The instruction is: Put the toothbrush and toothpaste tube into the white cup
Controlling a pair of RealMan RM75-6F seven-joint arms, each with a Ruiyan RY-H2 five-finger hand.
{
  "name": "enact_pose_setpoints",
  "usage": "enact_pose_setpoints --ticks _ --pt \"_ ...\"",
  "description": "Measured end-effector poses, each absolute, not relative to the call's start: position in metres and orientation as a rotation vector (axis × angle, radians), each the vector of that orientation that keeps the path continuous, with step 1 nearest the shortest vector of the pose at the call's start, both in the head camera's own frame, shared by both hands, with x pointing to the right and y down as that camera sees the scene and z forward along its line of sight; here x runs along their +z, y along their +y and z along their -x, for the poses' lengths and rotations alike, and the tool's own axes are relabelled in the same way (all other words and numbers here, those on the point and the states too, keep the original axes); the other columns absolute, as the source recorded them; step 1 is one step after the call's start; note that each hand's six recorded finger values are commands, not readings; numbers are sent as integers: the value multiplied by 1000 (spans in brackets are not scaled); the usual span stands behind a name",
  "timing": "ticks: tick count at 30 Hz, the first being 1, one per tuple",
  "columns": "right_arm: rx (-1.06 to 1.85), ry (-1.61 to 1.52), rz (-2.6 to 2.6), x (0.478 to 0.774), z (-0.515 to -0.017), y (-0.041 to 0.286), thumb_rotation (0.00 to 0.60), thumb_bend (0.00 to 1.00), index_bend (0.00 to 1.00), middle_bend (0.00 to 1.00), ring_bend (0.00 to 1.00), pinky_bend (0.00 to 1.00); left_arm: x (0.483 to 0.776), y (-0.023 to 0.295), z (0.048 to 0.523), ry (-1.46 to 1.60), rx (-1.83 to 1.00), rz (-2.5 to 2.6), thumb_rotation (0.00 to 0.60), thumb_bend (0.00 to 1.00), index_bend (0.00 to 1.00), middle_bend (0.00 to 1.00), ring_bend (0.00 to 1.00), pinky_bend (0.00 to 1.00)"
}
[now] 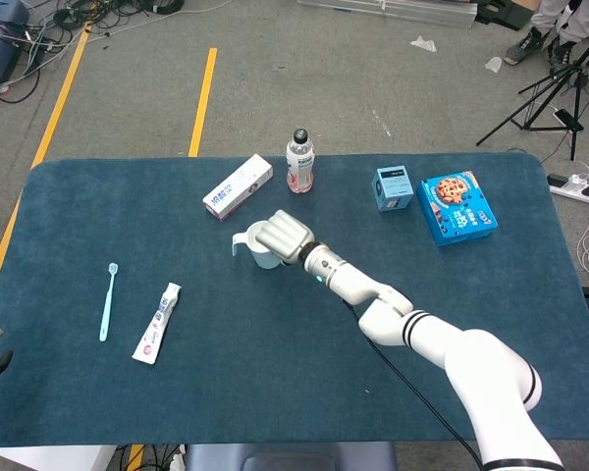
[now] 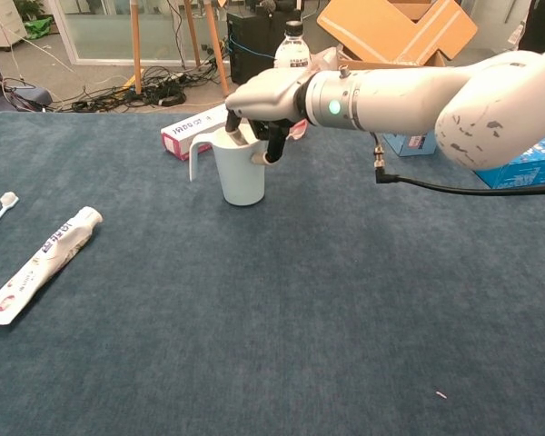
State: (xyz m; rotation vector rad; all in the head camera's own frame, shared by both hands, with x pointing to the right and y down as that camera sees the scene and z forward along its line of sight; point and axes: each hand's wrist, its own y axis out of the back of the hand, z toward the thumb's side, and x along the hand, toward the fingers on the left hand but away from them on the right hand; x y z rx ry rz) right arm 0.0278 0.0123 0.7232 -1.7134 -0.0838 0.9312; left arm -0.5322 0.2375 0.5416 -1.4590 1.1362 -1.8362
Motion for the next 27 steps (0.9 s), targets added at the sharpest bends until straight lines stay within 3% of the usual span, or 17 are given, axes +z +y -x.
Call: enact_pose_setpoints --ticks 27 --pt "783 -43 1772 707 -13 61 600 316 629 990 1000 1000 540 240 527 1116 -1822 1468 600 242 458 124 8 0"
